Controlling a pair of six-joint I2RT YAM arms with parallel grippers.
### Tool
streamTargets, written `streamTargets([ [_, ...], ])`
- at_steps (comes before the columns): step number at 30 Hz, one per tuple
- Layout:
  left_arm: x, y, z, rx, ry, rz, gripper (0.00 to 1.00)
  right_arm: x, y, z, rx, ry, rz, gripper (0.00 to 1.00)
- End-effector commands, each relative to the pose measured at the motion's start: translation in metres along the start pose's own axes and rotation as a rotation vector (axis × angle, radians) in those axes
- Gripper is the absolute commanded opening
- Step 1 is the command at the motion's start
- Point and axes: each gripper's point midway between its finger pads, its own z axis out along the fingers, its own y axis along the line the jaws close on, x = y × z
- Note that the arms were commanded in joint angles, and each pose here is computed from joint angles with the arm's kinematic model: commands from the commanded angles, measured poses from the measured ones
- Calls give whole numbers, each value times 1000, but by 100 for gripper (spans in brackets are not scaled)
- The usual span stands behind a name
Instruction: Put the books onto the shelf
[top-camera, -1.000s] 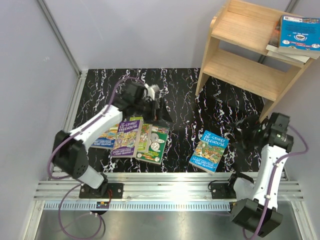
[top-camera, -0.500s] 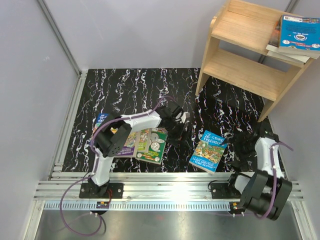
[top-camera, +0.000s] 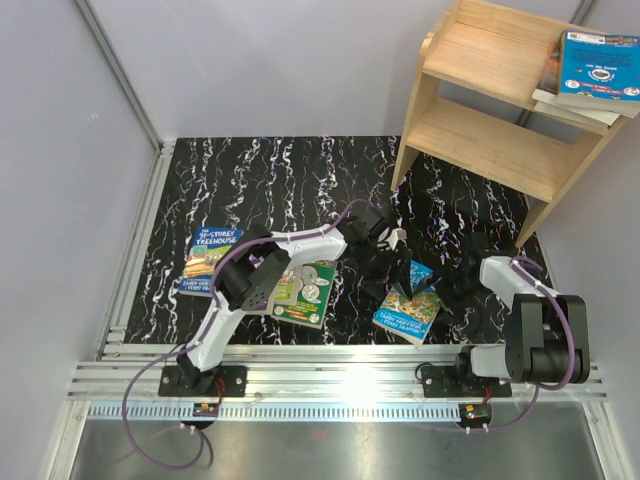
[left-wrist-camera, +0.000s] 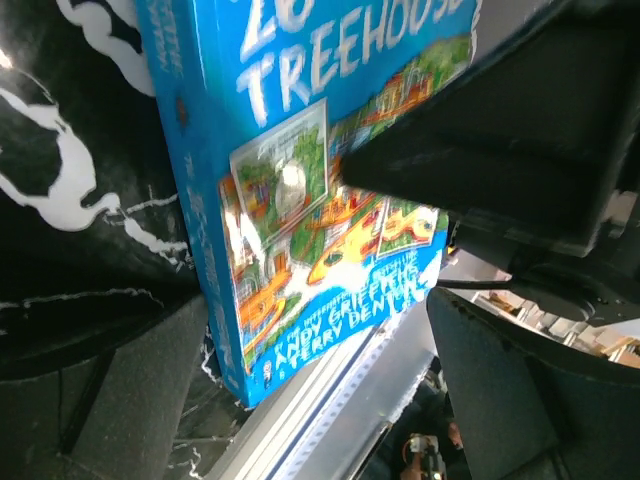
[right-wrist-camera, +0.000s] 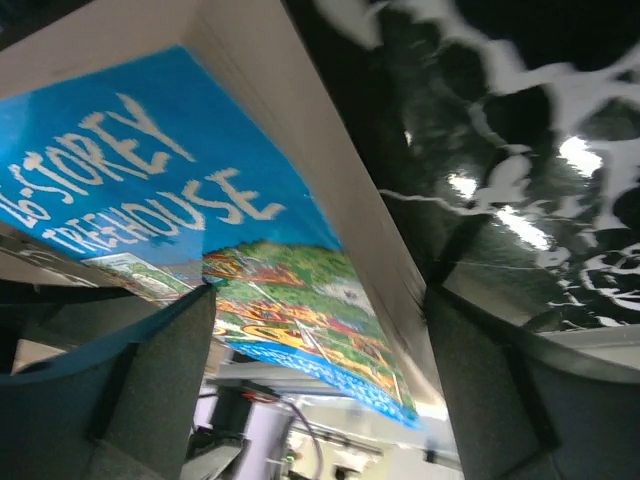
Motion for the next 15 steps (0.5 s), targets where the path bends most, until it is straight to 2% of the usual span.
streamTargets([
  [1, 6, 9, 19, 61, 31, -39, 99, 5, 25, 13, -44, -7, -49, 77],
  [3, 8, 1, 16, 95, 31, -29, 99, 9, 29, 12, -39, -10, -93, 56],
  [4, 9, 0, 15, 98, 31, -25, 99, 8, 33, 6, -54, -28, -103, 37],
  [7, 10, -9, 5, 121, 19, -4, 99, 6, 34, -8, -63, -69, -124, 21],
  [8, 11, -12, -1, 131, 18, -3, 99, 4, 42, -20, -92, -100, -140, 13],
  [10, 7, -11, -11, 136, -4, -9, 99, 7, 48, -40, -120, -122, -166, 8],
  [11, 4, -16, -23, 148, -25, -2, 99, 8, 49, -47, -129, -130, -174, 2],
  [15, -3, 0, -61, 192, -113, -60, 99, 18, 64, -88, -220, -168, -193, 0],
])
